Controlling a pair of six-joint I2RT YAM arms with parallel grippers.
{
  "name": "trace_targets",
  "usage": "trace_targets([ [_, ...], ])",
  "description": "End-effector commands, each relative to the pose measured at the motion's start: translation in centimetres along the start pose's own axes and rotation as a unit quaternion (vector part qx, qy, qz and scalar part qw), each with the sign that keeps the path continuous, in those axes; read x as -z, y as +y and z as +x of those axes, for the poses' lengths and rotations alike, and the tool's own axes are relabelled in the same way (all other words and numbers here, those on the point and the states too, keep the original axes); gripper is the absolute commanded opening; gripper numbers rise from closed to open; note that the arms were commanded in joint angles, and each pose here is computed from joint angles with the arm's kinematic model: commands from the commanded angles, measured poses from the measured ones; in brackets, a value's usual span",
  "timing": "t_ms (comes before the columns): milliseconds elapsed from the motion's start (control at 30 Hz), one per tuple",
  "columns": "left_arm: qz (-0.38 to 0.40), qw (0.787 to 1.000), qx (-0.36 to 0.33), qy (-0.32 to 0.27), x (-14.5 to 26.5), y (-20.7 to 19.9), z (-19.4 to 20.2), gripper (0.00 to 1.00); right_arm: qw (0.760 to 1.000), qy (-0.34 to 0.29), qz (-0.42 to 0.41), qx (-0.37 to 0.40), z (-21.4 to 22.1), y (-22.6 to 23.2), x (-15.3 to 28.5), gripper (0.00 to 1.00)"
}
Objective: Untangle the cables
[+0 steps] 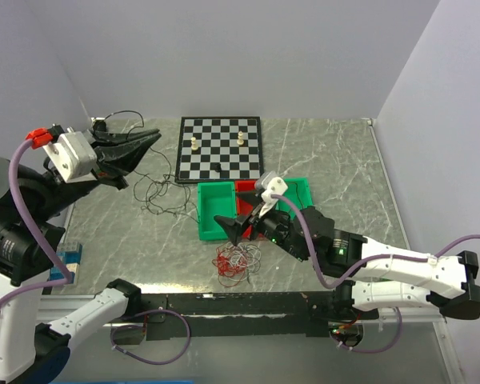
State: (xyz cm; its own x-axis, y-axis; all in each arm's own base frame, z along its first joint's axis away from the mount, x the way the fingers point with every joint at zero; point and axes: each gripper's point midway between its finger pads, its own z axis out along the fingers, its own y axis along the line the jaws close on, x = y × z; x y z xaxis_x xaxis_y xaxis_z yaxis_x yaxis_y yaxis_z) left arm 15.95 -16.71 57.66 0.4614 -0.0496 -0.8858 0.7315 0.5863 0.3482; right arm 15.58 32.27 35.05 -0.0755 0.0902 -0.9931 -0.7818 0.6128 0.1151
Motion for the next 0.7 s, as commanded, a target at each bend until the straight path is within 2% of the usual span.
trace_targets([
  [0, 0.017, 1.0, 0.014, -0.004, 0.2, -0.9, -0.2, 0.01, 0.996, -0.034, -0.041, 0.067, -2.5, 1.3, -0.6, 0.86],
  [133, 0.016, 1.0, 0.012, -0.003, 0.3, -0.9, 0.1, 0.01, 0.992, -0.032, -0.077, 0.096, -2.6, 2.6, -0.9, 0.86],
  [433, 0.019, 1.0, 0.017, -0.003, 0.1, -0.9, 0.3, 0.01, 0.988, -0.048, -0.078, 0.124, -3.9, 3.2, -2.5, 0.86],
  [667, 0.015, 1.0, 0.018, -0.003, 0.2, -0.9, 0.3, 0.01, 0.985, -0.034, -0.115, 0.122, -3.6, 5.1, -3.7, 0.81],
])
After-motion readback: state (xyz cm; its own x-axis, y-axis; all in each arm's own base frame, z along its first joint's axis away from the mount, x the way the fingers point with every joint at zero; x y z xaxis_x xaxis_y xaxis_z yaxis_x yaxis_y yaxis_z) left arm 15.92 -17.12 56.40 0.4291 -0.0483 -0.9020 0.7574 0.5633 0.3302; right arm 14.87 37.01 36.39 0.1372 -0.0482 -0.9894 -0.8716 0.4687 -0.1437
